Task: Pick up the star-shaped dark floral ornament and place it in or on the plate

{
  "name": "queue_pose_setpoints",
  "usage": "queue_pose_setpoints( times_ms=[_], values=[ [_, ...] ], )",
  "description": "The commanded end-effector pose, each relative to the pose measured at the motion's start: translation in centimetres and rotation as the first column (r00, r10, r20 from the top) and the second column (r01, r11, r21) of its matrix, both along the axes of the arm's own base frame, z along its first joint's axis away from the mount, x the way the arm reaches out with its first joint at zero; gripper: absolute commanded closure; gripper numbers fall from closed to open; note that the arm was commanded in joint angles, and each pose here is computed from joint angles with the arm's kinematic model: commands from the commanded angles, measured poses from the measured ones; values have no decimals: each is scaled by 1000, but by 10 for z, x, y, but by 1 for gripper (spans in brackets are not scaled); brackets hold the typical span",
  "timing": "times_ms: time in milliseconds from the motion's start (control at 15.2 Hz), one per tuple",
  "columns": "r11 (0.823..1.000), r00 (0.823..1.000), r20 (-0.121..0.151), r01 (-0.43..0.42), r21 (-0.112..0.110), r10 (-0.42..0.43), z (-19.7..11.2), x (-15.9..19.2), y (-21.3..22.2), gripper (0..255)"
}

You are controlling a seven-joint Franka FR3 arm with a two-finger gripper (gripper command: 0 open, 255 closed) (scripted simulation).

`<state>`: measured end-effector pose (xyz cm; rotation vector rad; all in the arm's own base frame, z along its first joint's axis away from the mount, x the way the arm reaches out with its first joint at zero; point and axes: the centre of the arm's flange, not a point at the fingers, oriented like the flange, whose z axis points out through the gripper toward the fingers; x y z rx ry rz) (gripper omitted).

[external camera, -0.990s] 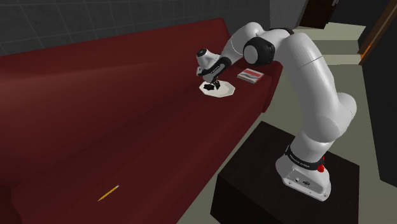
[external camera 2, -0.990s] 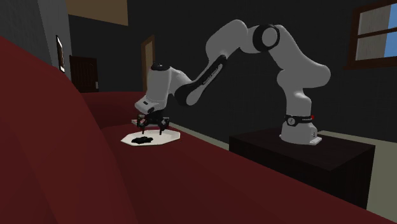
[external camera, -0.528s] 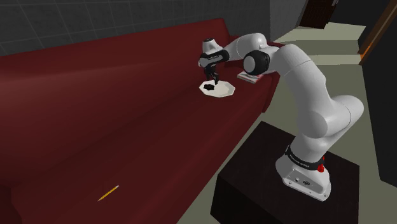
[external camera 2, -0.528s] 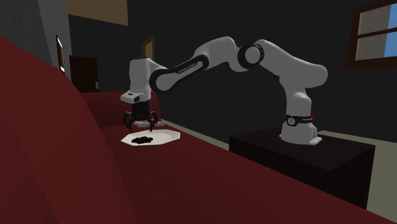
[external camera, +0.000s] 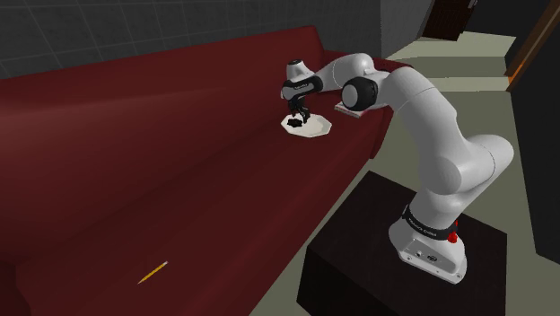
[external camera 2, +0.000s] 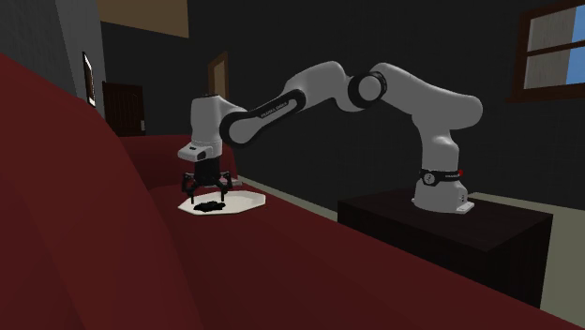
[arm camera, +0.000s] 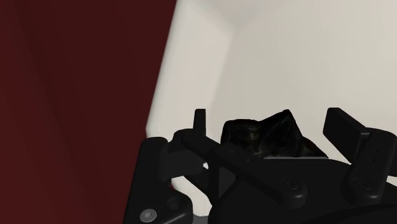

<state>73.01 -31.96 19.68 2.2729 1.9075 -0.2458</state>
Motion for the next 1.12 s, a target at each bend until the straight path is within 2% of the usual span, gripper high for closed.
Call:
queue_pose_setpoints(
  times_ms=[0,198,264,858,1056],
  values=[
    [1000,1000,0,0,0,0,0,0,0,0],
    [1000,1000,0,0,0,0,0,0,0,0],
    [1000,1000,0,0,0,0,0,0,0,255],
    [1000,1000,0,0,0,0,0,0,0,255],
    [1000,1000,0,0,0,0,15,0,0,255]
  ],
)
